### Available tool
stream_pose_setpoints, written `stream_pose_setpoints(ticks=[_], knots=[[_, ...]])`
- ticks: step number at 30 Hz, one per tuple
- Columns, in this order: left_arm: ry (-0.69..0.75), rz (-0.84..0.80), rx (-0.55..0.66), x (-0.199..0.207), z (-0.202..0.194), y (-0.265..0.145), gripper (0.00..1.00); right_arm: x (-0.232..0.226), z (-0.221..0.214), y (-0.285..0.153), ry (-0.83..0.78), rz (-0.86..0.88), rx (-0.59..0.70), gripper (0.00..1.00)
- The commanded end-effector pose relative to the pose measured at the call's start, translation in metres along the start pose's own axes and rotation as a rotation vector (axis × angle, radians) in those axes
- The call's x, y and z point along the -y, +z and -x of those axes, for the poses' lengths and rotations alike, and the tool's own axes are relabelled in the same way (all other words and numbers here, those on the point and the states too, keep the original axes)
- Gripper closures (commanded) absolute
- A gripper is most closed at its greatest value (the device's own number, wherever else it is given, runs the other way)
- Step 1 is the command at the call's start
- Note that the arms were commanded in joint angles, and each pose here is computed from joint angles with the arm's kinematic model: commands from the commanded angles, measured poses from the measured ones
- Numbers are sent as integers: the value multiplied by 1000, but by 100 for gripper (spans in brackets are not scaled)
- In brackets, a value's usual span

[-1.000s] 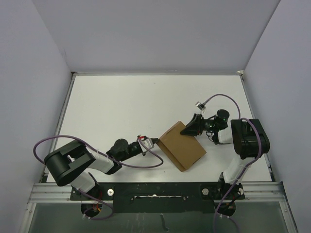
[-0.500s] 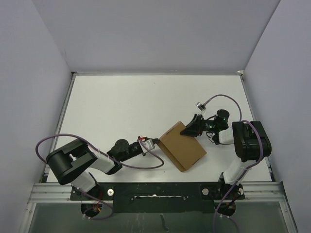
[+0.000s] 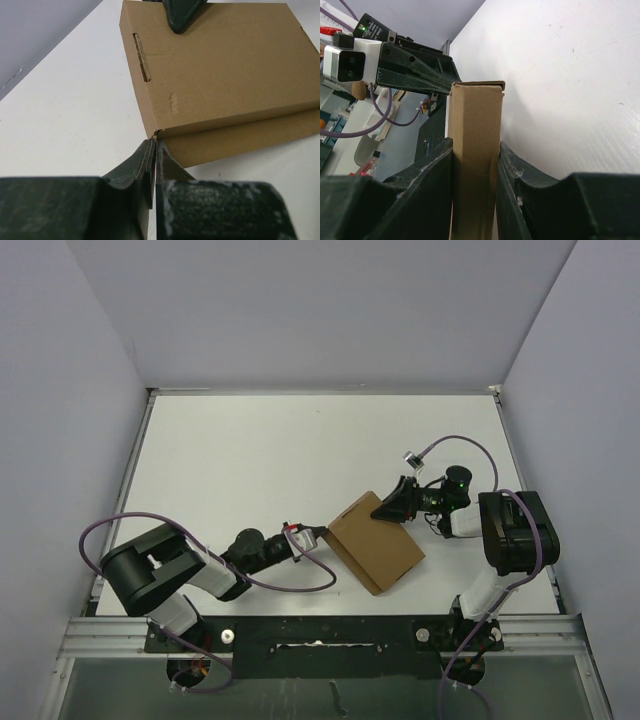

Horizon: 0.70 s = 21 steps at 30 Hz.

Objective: Fold the paper box

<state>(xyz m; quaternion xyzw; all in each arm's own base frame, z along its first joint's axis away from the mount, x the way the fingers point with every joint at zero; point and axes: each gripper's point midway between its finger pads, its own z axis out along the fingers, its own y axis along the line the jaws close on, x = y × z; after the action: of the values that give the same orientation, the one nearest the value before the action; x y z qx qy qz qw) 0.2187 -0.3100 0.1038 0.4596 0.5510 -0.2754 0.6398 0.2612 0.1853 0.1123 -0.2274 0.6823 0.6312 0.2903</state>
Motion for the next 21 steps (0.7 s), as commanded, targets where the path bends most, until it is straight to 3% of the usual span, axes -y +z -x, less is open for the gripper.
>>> stream_pose_setpoints(ticks=[1, 21], knots=[[7, 12, 109, -2, 25, 1, 100, 25, 32, -10, -210, -151, 114, 100], [19, 60, 105, -11, 27, 0, 100, 25, 33, -11, -217, -178, 117, 100]])
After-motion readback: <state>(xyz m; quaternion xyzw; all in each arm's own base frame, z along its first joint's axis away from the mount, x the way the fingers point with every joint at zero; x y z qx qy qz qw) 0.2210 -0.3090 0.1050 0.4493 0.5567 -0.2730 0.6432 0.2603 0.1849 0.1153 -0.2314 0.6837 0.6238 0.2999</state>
